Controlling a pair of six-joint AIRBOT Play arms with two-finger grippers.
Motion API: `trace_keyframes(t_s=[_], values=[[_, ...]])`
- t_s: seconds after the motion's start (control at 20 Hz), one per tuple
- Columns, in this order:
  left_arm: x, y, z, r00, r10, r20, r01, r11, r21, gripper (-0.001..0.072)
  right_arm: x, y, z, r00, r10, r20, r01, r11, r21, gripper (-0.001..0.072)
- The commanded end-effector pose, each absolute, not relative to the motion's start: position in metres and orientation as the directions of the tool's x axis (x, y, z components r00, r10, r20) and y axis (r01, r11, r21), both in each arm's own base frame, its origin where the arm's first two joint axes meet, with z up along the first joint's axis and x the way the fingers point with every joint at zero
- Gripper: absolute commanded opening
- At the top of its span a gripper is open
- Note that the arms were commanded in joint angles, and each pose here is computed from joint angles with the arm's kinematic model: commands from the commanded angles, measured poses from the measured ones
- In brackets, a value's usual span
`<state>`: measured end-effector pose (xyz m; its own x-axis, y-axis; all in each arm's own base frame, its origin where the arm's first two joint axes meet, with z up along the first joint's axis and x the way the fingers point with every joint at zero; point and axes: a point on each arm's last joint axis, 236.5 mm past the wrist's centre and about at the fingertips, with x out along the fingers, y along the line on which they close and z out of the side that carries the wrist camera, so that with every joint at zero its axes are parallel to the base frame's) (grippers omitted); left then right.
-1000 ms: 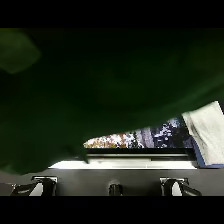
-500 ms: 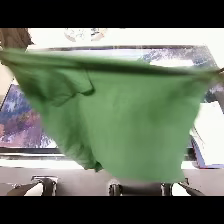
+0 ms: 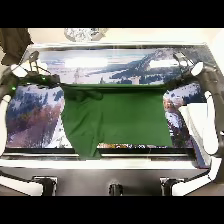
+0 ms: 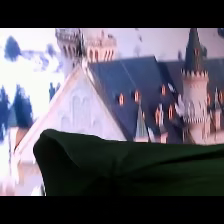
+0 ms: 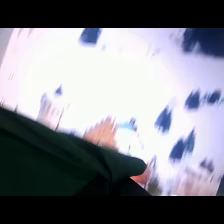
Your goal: Fold the shirts.
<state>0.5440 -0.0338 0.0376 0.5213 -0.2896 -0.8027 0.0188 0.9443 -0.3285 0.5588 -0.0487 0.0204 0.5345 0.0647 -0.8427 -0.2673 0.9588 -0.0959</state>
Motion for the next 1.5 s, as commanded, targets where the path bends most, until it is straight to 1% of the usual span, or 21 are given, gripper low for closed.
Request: trace_keyframes(t_s=[0.0,0.05,0.15,0.3,0.35,0.4,0.5,0.55,0.6,0.7,0.75,0.9,0.95,1.0,1.05,1.1,1.15,1.2,1.3,1.45], values=[[0.595,-0.031,0.015,0.636,-0.27,-0.722,-0.023,0.93,-0.368,0.0026,0.615,-0.053,0.024,0.711,0.019,-0.703,-0.127,0.987,-0.102,0.0048],[0.599,-0.032,0.01,0.641,-0.273,-0.717,-0.049,0.918,-0.393,0.0026,0.613,-0.053,0.016,0.696,0.023,-0.718,-0.131,0.987,-0.096,0.0048],[0.595,-0.037,-0.004,0.608,-0.298,-0.736,-0.066,0.904,-0.422,0.0026,0.599,-0.048,-0.012,0.617,0.044,-0.785,-0.154,0.986,-0.066,0.0047],[0.571,-0.037,0.007,0.539,-0.332,-0.774,0.001,0.919,-0.394,0.0026,0.568,-0.048,-0.013,0.513,0.061,-0.856,-0.216,0.975,-0.06,0.0047],[0.554,-0.036,0.012,0.486,-0.351,-0.801,0.012,0.918,-0.395,0.0026,0.553,-0.048,-0.011,0.466,0.067,-0.882,-0.266,0.961,-0.068,0.0047],[0.532,-0.037,0.01,0.408,-0.374,-0.833,0.015,0.915,-0.404,0.0026,0.532,-0.047,-0.012,0.393,0.077,-0.916,-0.317,0.947,-0.057,0.0048],[0.475,-0.04,-0.009,0.171,-0.407,-0.897,0.006,0.911,-0.412,0.0027,0.484,-0.04,-0.028,0.189,0.104,-0.976,-0.36,0.932,0.029,0.0048],[0.454,-0.038,-0.022,0.084,-0.4,-0.913,-0.006,0.916,-0.402,0.0026,0.465,-0.034,-0.04,0.096,0.131,-0.987,-0.364,0.927,0.088,0.0048],[0.437,-0.039,-0.035,0.02,-0.4,-0.916,-0.025,0.916,-0.401,0.0026,0.452,-0.031,-0.053,0.031,0.144,-0.989,-0.362,0.924,0.124,0.0048],[0.412,-0.043,-0.06,-0.066,-0.413,-0.908,-0.076,0.91,-0.408,0.0027,0.437,-0.029,-0.073,-0.041,0.155,-0.987,-0.353,0.922,0.16,0.0047],[0.405,-0.044,-0.068,-0.086,-0.415,-0.906,-0.087,0.909,-0.408,0.0026,0.434,-0.027,-0.079,-0.062,0.162,-0.985,-0.347,0.921,0.174,0.0047],[0.402,-0.043,-0.075,-0.09,-0.416,-0.905,-0.101,0.908,-0.407,0.0028,0.435,-0.015,-0.081,-0.064,0.216,-0.974,-0.326,0.918,0.224,0.0049],[0.402,-0.043,-0.073,-0.09,-0.418,-0.904,-0.105,0.907,-0.409,0.0087,0.436,-0.01,-0.08,-0.058,0.235,-0.97,-0.31,0.92,0.241,0.0137],[0.402,-0.042,-0.069,-0.095,-0.42,-0.902,-0.107,0.906,-0.411,0.0312,0.437,-0.008,-0.077,-0.051,0.246,-0.968,-0.31,0.917,0.25,0.0317],[0.4,-0.039,-0.063,-0.104,-0.424,-0.9,-0.107,0.904,-0.414,0.0485,0.431,-0.01,-0.071,-0.071,0.239,-0.968,-0.351,0.903,0.248,0.0448],[0.398,-0.033,-0.053,-0.106,-0.428,-0.898,-0.11,0.902,-0.417,0.049,0.423,-0.019,-0.061,-0.098,0.202,-0.974,-0.393,0.892,0.224,0.0508],[0.395,-0.026,-0.044,-0.107,-0.431,-0.896,-0.118,0.9,-0.419,0.049,0.415,-0.03,-0.051,-0.116,0.156,-0.981,-0.41,0.892,0.19,0.052],[0.389,-0.019,-0.036,-0.11,-0.435,-0.893,-0.131,0.897,-0.421,0.049,0.408,-0.039,-0.039,-0.12,0.151,-0.981,-0.384,0.904,0.186,0.052],[0.369,-0.011,-0.027,-0.129,-0.446,-0.885,-0.158,0.891,-0.426,0.049,0.389,-0.048,-0.022,-0.144,0.205,-0.968,-0.31,0.92,0.24,0.0518],[0.312,-0.022,-0.048,-0.161,-0.459,-0.874,-0.191,0.883,-0.428,0.049,0.346,-0.057,-0.025,-0.213,0.235,-0.949,-0.253,0.924,0.285,0.0518]])
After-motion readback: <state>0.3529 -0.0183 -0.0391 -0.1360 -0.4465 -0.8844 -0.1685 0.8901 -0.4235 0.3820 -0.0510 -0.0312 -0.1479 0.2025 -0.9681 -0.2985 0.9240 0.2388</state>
